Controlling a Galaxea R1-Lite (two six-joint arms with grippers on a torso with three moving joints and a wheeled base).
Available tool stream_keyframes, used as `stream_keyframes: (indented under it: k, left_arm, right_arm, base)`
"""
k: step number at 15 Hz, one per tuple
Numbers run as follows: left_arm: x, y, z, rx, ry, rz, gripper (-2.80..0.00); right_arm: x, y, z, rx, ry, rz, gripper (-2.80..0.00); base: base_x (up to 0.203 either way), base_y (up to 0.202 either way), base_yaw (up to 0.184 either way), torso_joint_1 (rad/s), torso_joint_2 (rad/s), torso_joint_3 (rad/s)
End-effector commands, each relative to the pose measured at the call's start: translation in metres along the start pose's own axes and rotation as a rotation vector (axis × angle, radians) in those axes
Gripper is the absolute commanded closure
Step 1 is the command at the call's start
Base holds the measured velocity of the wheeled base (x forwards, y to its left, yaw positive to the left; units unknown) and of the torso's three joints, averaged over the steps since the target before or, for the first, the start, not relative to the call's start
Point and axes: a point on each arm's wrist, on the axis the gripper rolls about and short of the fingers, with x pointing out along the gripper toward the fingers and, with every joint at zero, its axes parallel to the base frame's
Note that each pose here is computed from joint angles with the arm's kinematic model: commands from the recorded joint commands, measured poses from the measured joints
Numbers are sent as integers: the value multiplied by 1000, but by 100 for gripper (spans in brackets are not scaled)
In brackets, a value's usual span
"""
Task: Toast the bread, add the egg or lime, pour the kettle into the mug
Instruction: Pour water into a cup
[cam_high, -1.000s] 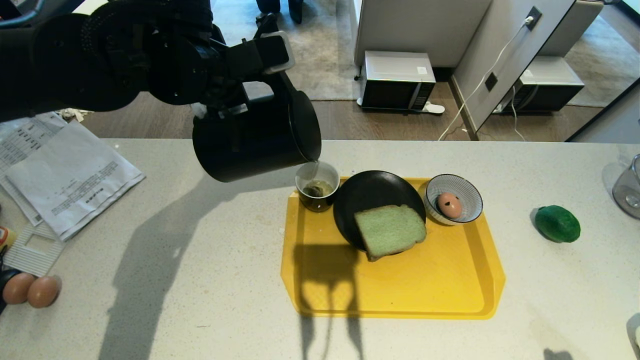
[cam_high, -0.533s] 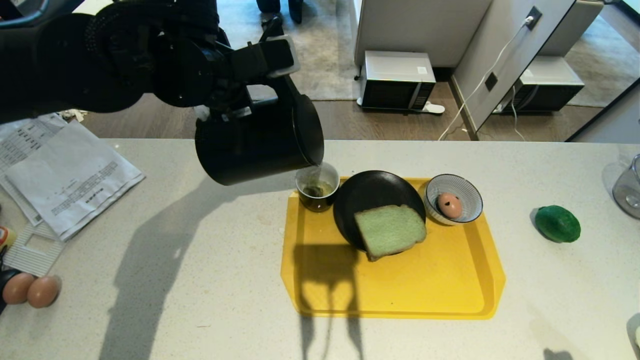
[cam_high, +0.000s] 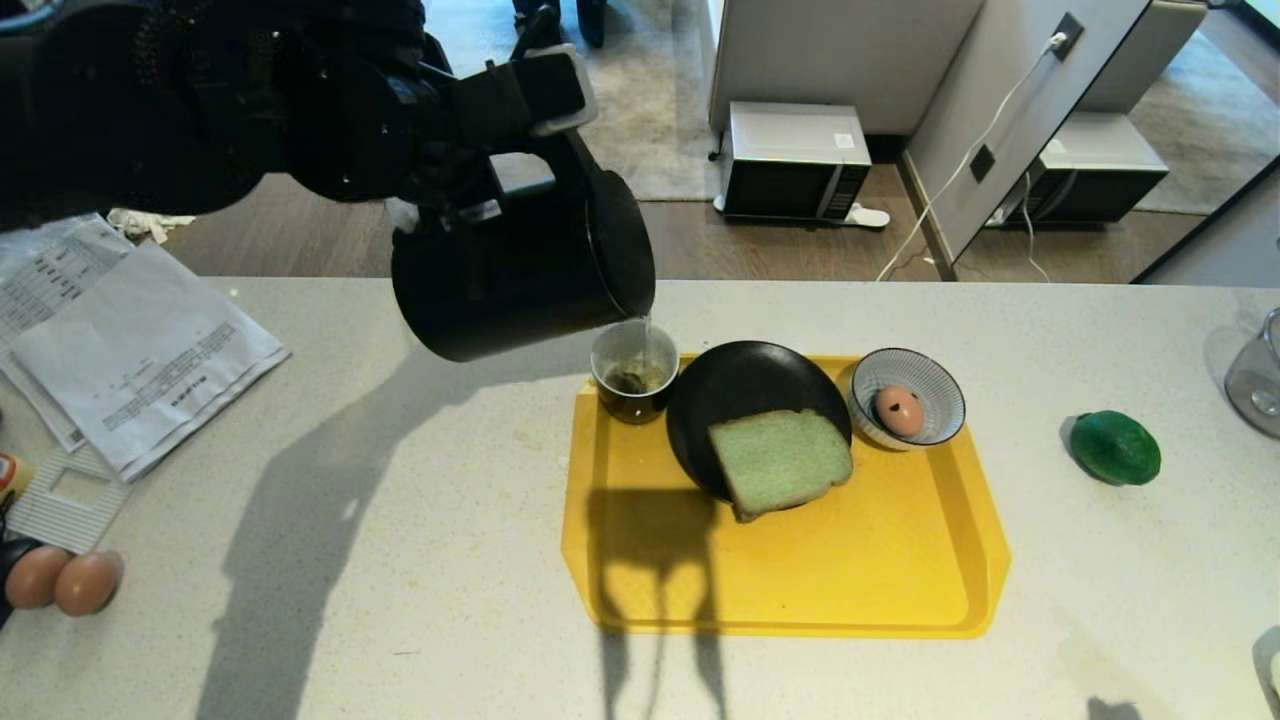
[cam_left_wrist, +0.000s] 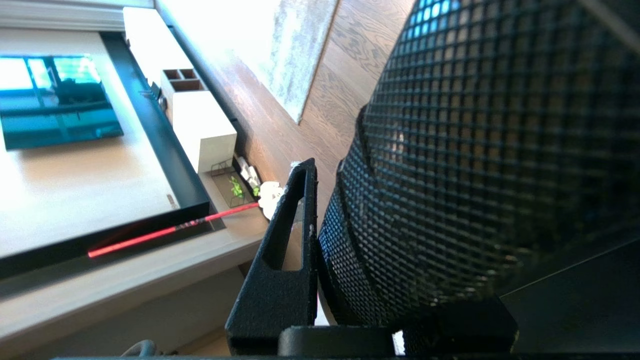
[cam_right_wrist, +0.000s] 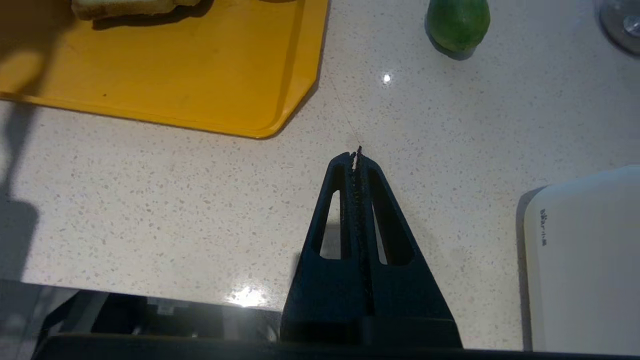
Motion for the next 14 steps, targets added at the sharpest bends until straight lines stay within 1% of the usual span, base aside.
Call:
stream_keyframes:
  k: [1, 2, 6, 8, 11, 14]
  left_arm:
    - [-11, 11, -4, -58, -10, 18, 0]
    - [-15, 15, -5, -85, -13, 21, 0]
    - [-24, 24, -13, -116, -10, 36, 0]
    - [-24, 25, -14, -128, -11, 38, 0]
    - [-23, 23, -14, -174, -17, 33, 0]
    - [-22, 22, -13, -189, -17, 30, 0]
  right_arm:
    - [0, 0, 0, 49, 1, 1, 0]
    - [0, 0, 0, 49, 1, 1, 0]
    - [0, 0, 0, 49, 1, 1, 0]
    - [0, 0, 0, 49, 1, 1, 0]
    - [0, 0, 0, 49, 1, 1, 0]
    - [0, 0, 0, 49, 1, 1, 0]
  base:
    - [0, 0, 0, 0, 0, 0]
    - [0, 0, 0, 0, 0, 0]
    - [0, 0, 0, 0, 0, 0]
    - [0, 0, 0, 0, 0, 0]
    - [0, 0, 0, 0, 0, 0]
    - [0, 0, 0, 0, 0, 0]
